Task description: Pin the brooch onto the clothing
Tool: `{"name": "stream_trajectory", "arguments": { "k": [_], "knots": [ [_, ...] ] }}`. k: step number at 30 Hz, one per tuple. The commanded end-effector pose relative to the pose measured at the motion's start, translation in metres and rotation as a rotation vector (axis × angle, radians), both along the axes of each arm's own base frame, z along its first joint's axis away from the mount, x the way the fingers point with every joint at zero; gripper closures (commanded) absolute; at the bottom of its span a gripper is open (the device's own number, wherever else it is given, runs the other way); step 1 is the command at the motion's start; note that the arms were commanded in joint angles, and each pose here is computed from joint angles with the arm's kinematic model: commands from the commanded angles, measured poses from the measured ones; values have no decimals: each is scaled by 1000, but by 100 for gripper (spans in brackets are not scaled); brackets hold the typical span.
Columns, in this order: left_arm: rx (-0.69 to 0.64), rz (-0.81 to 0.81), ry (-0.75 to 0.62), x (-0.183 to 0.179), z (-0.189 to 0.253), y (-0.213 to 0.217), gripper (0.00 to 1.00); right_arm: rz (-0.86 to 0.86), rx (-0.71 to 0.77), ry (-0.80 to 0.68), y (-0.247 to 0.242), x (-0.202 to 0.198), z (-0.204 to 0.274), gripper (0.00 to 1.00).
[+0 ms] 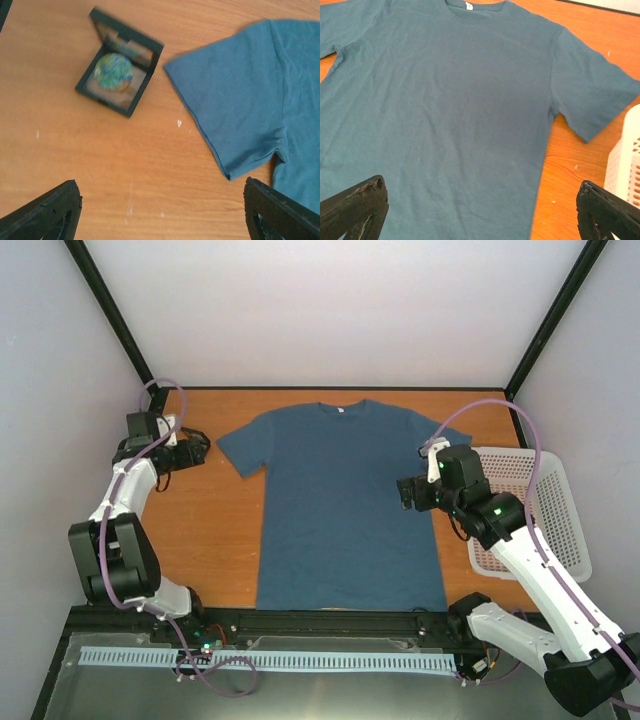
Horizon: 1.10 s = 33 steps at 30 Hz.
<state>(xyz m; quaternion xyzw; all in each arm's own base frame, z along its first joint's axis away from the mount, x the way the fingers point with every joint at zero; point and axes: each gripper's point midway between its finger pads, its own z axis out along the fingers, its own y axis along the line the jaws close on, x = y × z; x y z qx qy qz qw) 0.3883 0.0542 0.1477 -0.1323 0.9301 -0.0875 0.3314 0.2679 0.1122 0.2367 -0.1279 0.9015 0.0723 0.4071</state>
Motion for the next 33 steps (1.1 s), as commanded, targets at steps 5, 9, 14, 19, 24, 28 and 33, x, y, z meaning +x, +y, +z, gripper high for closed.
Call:
{"name": "stream_trajectory", "arguments": {
  "k": [5,9,14,19,24,28,33],
  "knots": [
    [132,-264,-194,71,9,48,24,23,-108,-30,-14,-7,9,0],
    [181,-269,-241,86,2,56,30,11,-131,-55,-21,-10,13,0],
    [243,-316,-216,93,-26,60,41,3,-128,-49,-20,-8,16,0],
    [329,-366,-231,99,-37,56,38,13,-131,-39,-16,-2,12,0],
    [287,-393,-183,104,-62,53,40,29,-165,-11,-13,5,6,0],
    [255,-408,-165,110,-70,46,42,36,-188,-2,-13,7,3,0],
    [242,-405,-161,117,-76,41,40,35,-188,7,-13,7,-1,0]
  ]
}}
